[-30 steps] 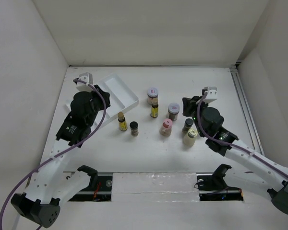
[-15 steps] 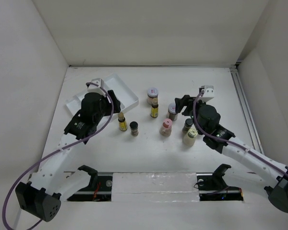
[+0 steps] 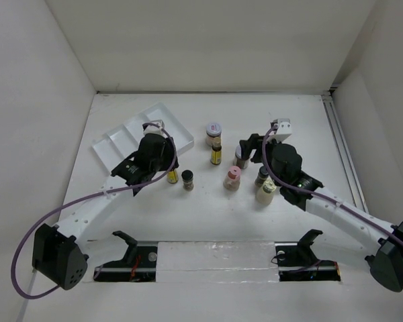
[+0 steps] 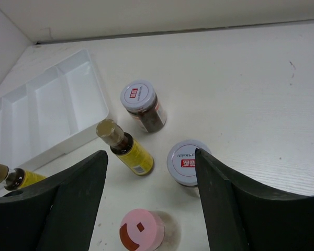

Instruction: Organize the condiment bottles

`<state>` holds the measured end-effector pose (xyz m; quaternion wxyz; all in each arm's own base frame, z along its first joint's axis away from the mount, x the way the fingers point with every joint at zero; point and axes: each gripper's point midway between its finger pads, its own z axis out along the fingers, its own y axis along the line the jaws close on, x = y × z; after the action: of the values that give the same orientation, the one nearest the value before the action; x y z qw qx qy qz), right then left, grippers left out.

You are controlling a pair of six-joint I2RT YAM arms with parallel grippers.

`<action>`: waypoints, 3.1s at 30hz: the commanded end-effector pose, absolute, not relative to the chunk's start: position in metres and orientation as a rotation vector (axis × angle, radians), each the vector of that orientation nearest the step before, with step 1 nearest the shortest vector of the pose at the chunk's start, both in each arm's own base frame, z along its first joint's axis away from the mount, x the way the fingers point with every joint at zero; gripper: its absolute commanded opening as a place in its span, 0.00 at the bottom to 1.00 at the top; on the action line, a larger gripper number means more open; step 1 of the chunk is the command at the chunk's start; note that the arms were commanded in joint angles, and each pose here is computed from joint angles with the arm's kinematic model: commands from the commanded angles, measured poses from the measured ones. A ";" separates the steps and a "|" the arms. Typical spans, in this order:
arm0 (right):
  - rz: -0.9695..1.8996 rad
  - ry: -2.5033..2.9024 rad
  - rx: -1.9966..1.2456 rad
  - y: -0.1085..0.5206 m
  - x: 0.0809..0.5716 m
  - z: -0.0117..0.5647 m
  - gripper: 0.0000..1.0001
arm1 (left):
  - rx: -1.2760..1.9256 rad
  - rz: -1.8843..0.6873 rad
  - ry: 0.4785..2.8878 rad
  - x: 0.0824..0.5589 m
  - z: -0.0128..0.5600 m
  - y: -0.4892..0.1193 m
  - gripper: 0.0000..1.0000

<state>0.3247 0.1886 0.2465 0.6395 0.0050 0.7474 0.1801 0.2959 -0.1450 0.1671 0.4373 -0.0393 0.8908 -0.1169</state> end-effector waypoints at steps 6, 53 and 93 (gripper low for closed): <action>0.459 1.653 0.015 0.193 0.331 0.264 0.74 | -0.189 -0.201 2.283 0.300 0.140 -0.137 0.47; 0.567 1.640 -0.015 0.204 0.322 0.266 0.76 | -0.848 0.214 1.762 0.476 0.234 0.074 0.05; 0.507 1.641 0.056 0.188 0.327 0.261 0.76 | -0.286 -0.221 1.861 0.426 0.302 -0.145 0.75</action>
<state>0.3230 0.1970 0.2467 0.6308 -0.0057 0.7435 0.2221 0.4485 -0.0881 0.3057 0.5978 -0.1938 0.7756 -0.0585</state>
